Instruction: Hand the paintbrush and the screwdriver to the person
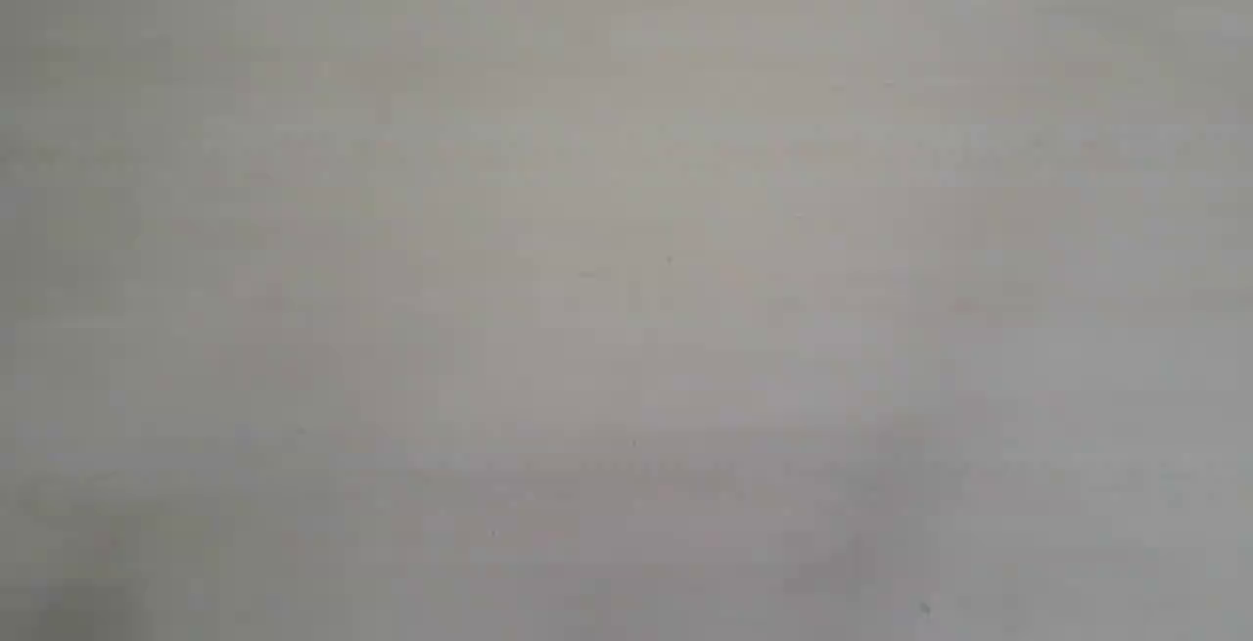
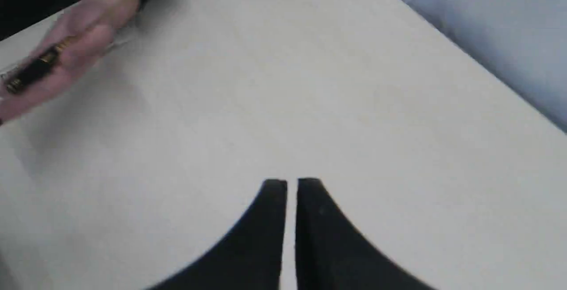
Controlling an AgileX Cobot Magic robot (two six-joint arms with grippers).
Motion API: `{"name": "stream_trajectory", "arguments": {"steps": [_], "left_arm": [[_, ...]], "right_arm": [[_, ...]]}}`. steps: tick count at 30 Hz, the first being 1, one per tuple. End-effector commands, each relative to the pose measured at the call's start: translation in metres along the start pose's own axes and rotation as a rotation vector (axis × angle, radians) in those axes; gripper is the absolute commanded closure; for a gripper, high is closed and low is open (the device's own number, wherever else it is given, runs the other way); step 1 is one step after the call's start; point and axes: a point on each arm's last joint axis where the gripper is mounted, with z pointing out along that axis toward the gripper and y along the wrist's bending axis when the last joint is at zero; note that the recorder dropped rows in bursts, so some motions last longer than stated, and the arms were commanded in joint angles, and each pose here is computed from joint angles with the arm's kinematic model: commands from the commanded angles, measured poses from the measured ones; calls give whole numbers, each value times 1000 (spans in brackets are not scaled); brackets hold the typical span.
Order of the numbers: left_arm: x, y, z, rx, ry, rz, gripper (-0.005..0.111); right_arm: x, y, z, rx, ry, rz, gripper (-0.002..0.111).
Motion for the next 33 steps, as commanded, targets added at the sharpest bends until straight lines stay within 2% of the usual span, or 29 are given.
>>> {"name": "stream_trajectory", "arguments": {"steps": [1,7,12,16,20,24,27,33], "left_arm": [[0,0,0,7,-10,-5,107],[0,0,0,7,-10,-5,107],[0,0,0,7,-10,-5,107],[0,0,0,7,-10,-5,107],[0,0,0,7,-10,-5,107],[0,0,0,7,-10,-5,107],[0,0,0,7,-10,-5,107],[0,0,0,7,-11,-2,107]], "right_arm": [[0,-11,-44,73,-78,-20,104],[4,-18,-101,117,-171,-20,104],[6,-26,-123,202,-216,-39,104],[17,-40,-147,260,-347,-38,104],[52,-63,-172,310,-528,26,104],[108,-78,-197,453,-686,60,104],[146,-83,-195,557,-697,58,104],[213,-91,-165,666,-654,134,104]]}}
